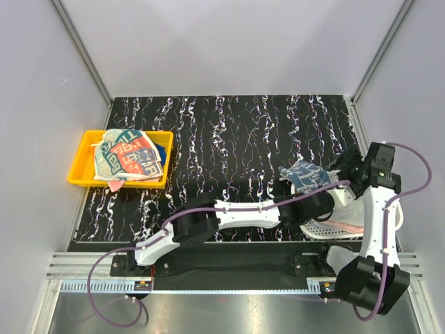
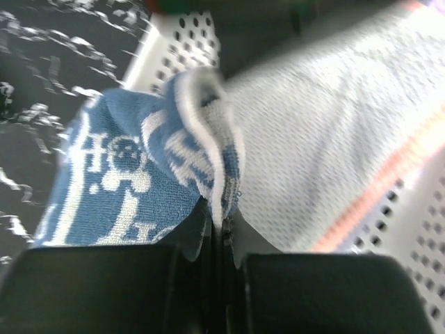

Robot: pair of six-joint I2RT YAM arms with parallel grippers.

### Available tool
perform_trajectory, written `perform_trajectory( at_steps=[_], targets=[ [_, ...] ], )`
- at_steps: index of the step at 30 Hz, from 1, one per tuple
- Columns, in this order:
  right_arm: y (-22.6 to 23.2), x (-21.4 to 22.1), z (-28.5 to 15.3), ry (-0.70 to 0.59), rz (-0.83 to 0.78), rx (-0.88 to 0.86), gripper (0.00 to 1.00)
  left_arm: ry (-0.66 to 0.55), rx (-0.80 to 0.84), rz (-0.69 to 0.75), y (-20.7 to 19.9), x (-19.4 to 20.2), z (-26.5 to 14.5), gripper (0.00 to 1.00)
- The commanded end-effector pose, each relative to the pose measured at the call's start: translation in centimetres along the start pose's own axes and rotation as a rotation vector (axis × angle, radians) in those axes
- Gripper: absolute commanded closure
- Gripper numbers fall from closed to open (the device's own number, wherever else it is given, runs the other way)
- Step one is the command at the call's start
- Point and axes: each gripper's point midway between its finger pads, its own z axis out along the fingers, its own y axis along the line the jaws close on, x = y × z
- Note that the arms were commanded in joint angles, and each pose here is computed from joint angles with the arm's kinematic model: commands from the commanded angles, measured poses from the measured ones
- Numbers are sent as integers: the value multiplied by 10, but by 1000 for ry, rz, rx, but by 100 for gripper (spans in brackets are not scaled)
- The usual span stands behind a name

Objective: Fold and stack the towels
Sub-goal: Neatly place the folded towel into the bin

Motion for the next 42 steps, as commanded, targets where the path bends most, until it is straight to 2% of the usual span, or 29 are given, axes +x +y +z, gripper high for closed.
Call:
perform_trajectory(
  at_steps=[1, 6, 10, 13, 21, 25, 35, 39, 42],
  targets=[
    [26, -31, -44, -137, -36, -64, 0, -89, 137, -105, -5, -68, -37, 100],
    [57, -64, -106, -329, -10, -147, 0, -58, 228, -247, 6, -81, -55, 100],
    [77, -77, -147, -426, 8, -224, 1, -23, 318, -339, 4, -92, -65, 100],
    [94, -82, -172, -461, -7, -294, 0, -16, 430, -411, -8, -106, -72, 100],
    [114, -84, -220, -531, -34, -388, 0, -16, 566, -564, -23, -125, -70, 100],
    [120, -84, -231, -547, -53, -414, 0, -21, 670, -607, -38, -127, -67, 100],
    [123, -80, -229, -532, -71, -441, 0, -74, 768, -691, -56, -117, -28, 99],
    [122, -78, -222, -517, -70, -439, 0, -106, 814, -692, -65, -119, -16, 92],
    [120, -77, -217, -508, -75, -434, 0, -110, 882, -689, -74, -117, -17, 78]
  ],
)
